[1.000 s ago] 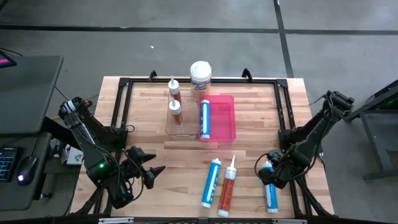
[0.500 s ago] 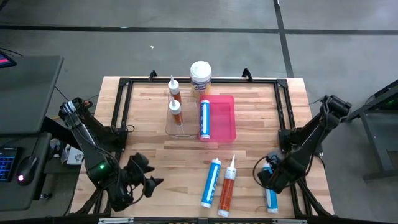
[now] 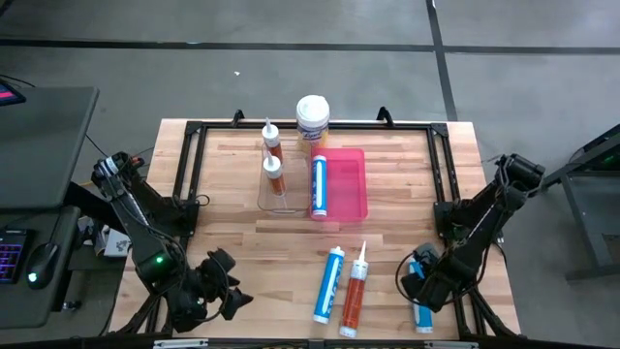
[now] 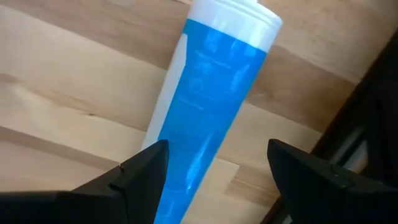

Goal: Pick & place silicon tubes, Sealant and Lysol wipes
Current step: Put the right blue sealant into the pink container

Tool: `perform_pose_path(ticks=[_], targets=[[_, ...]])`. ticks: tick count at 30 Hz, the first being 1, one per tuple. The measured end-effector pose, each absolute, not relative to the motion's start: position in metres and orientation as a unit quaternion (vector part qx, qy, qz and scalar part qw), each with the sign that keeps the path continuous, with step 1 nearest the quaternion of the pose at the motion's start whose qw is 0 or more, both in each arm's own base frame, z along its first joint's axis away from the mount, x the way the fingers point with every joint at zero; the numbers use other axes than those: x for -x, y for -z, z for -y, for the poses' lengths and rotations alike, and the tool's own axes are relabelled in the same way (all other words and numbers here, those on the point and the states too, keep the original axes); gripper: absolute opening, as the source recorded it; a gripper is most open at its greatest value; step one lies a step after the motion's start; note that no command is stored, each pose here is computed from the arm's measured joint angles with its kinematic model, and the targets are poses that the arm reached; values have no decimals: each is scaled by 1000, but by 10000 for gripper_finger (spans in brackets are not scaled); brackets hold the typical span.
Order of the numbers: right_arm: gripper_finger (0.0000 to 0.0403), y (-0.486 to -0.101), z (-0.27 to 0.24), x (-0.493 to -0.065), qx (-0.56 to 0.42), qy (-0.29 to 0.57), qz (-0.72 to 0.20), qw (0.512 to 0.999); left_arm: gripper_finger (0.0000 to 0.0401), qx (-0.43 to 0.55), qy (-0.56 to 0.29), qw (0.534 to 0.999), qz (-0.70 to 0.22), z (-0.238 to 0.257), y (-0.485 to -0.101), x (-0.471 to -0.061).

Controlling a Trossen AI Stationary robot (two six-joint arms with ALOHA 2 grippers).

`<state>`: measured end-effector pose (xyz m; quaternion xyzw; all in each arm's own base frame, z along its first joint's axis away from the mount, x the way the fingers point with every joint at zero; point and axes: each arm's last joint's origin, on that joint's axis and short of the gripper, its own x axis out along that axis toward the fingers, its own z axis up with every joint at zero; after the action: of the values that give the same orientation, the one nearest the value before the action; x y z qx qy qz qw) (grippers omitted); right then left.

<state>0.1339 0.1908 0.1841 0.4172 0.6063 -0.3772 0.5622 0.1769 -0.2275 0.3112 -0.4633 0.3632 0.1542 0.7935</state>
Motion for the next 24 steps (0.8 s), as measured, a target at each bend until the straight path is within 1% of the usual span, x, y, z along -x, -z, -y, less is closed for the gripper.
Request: perform_pose_path(ticks=[6, 24], targets=[[269, -184, -193, -137, -430, 363, -603, 566, 346, 480, -140, 788, -358, 231, -314, -179], [269, -184, -190, -142, -428, 359, -587, 586, 346, 480, -141, 788, -359, 230, -313, -179]])
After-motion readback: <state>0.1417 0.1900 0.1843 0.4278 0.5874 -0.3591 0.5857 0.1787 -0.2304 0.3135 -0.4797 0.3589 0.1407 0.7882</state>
